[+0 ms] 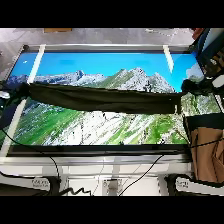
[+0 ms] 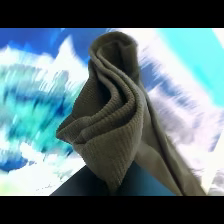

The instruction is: Fold the clothes and pants, and hang the long-sleeved shirts on hangers.

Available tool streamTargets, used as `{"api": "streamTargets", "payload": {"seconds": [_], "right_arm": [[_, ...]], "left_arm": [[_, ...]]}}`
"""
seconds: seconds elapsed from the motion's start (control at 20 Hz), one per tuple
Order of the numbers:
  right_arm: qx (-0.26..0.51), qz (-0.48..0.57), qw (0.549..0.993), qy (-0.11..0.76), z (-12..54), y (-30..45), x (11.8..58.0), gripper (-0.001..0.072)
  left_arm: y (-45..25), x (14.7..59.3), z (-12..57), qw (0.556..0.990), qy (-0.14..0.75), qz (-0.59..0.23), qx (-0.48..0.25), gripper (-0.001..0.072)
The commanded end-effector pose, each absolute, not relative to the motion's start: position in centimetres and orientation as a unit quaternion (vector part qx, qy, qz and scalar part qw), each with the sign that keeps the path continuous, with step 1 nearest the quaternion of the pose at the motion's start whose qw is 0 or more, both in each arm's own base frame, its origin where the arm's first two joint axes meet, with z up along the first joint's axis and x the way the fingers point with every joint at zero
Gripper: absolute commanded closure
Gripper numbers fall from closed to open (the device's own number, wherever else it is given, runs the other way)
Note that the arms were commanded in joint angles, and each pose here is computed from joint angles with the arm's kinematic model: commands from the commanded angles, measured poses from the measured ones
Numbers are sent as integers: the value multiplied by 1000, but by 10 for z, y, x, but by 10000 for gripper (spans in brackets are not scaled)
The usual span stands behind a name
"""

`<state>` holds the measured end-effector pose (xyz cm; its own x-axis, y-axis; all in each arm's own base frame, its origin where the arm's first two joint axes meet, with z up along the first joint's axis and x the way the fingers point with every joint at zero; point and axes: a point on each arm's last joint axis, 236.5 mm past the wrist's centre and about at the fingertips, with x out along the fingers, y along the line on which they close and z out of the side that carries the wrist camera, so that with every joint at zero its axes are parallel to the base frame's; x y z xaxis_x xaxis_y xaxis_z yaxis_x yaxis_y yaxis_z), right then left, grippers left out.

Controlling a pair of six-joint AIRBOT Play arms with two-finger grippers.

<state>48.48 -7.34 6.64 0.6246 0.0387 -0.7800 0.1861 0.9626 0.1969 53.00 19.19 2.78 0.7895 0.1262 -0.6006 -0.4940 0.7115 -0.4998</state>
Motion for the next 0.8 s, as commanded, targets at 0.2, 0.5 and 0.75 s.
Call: {"api": "streamTargets", "payload": {"seconds": [0.2, 0.5, 0.75], "right_arm": [[130, 105, 943, 288, 116, 122, 554, 669], [102, 243, 909, 322, 77, 319, 542, 670], [144, 305, 852, 400, 15, 447, 505, 670]], "left_arm": [[133, 516, 180, 958, 190, 80, -197, 685], [67, 493, 240, 971, 162, 14, -173, 685], [15, 475, 278, 977, 135, -40, -157, 685]]}}
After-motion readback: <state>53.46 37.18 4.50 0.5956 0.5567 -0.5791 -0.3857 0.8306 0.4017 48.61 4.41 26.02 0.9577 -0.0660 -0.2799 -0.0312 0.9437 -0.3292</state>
